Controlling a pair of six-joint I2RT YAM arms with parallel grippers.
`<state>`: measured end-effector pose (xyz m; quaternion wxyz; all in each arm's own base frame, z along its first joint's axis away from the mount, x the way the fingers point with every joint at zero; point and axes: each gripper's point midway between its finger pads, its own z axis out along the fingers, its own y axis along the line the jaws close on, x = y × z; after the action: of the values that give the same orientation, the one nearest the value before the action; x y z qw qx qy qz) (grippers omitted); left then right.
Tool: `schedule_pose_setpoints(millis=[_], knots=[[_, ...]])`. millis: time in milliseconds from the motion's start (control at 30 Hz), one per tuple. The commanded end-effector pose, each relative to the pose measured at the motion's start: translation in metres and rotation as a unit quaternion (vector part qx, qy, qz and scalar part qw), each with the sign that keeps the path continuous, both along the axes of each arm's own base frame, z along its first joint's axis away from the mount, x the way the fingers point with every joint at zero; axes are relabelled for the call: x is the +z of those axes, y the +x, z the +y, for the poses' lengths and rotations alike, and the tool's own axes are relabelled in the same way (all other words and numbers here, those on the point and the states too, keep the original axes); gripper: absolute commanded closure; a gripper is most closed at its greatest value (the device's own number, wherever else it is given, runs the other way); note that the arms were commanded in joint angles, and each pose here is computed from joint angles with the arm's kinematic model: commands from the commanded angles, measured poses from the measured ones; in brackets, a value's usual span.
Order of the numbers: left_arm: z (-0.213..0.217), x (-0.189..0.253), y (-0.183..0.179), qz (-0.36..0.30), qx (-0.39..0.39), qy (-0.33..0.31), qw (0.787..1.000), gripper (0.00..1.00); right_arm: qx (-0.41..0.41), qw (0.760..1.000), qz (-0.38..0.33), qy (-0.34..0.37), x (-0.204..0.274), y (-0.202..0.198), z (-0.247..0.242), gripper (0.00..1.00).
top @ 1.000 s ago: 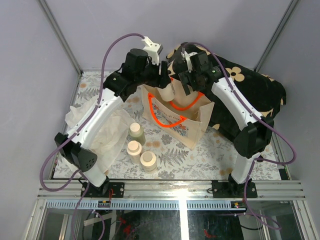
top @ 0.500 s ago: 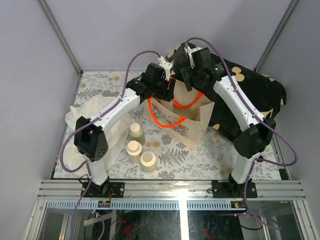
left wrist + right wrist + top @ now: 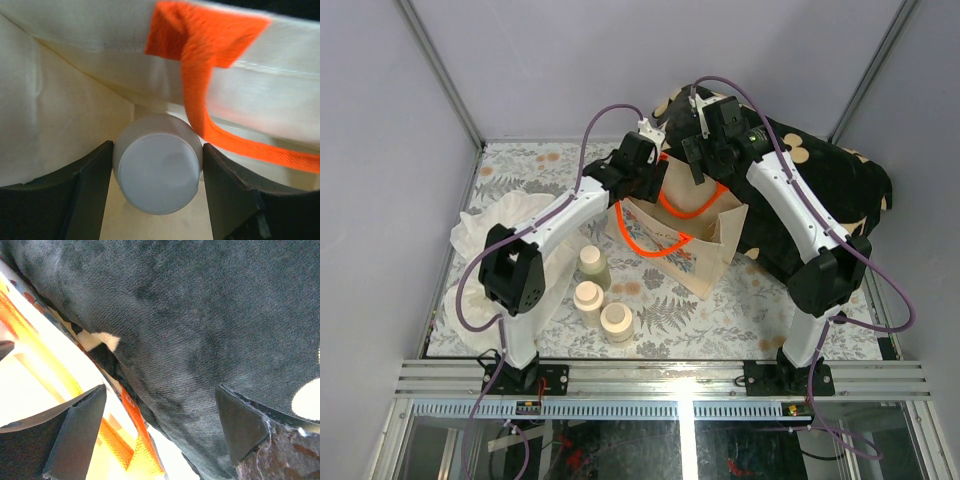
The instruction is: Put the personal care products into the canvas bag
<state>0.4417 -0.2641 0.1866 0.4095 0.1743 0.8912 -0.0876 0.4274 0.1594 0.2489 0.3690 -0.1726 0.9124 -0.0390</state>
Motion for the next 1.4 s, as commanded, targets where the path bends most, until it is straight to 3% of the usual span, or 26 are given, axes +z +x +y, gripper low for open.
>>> schedule_pose_setpoints(millis=[0, 367, 600, 867, 1100, 1367], knots=[[0.006, 0.019, 0.032, -0.060, 0.035, -0.009, 0.998, 1.00, -0.016, 0.999, -0.028, -0.001, 0.023, -0.004, -0.011, 0.04], [0.014, -0.007, 0.045, -0.039, 0.051, -0.017, 0.998, 0.98, -0.012, 1.000, -0.023, -0.007, 0.018, -0.004, -0.011, 0.03], [0.010, 0.008, 0.038, -0.039, 0.040, -0.038, 0.998, 0.59, -0.019, 1.000, -0.016, -0.007, 0.014, -0.001, -0.011, 0.01], [0.007, 0.057, 0.029, -0.066, 0.035, -0.074, 0.994, 0.30, -0.002, 0.998, 0.021, 0.057, 0.000, -0.003, 0.006, 0.00], [0.004, 0.127, 0.014, -0.119, 0.018, -0.119, 0.986, 0.00, 0.006, 0.999, 0.023, 0.039, -0.006, -0.001, 0.003, 0.00], [0.024, 0.194, -0.023, -0.168, 0.030, -0.140, 0.975, 0.00, 0.018, 0.999, 0.020, 0.037, -0.005, 0.000, 0.004, 0.01]])
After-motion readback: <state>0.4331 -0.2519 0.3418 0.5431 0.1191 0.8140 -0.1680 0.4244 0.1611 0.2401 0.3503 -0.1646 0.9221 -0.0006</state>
